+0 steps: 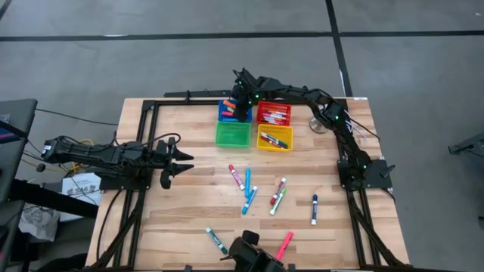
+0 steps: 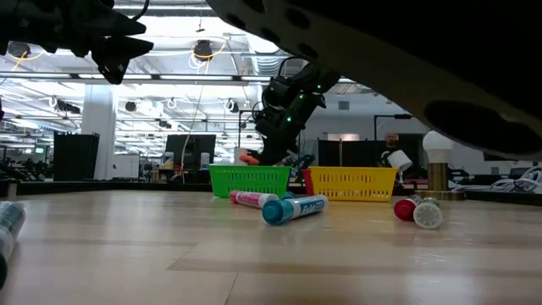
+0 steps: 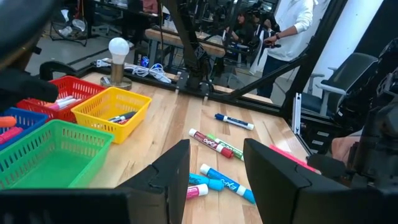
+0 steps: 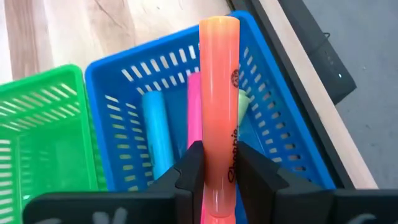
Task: Pick & Place Markers
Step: Put the orange highlighter into the blue basket
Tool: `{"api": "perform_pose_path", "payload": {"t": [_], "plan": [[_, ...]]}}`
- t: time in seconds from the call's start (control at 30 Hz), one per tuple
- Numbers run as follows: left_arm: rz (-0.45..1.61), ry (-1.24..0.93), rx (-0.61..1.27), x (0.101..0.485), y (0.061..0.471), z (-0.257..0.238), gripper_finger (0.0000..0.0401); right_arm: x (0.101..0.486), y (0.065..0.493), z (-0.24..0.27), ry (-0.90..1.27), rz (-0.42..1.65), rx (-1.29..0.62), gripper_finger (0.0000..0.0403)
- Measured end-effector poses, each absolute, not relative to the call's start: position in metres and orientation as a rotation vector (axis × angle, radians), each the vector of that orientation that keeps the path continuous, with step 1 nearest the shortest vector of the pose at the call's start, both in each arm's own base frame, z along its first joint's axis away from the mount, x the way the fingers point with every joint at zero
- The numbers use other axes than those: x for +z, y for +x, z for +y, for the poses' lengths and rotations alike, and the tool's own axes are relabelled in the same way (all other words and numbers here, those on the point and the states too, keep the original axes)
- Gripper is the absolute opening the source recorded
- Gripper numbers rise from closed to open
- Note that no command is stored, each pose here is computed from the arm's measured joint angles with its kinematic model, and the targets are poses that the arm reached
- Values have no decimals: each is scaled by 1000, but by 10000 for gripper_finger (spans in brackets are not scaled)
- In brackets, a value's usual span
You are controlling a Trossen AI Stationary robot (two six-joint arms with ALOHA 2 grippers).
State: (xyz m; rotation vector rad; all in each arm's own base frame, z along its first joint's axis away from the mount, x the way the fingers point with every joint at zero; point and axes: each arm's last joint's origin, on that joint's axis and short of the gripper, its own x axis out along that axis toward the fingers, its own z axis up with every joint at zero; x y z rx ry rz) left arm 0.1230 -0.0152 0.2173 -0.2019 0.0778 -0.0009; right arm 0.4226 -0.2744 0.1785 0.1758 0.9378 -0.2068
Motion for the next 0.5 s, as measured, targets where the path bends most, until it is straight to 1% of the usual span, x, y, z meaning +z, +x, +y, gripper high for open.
{"api": "perform_pose_path", "payload": {"t": [0.2,0.5], "plan": [[78,-202,-1,217,123,-15,149,179,423,-274,136,942,-189,74],[77,-205,-2,217,123,-15,149,178,424,-273,128,946,-190,141]]}}
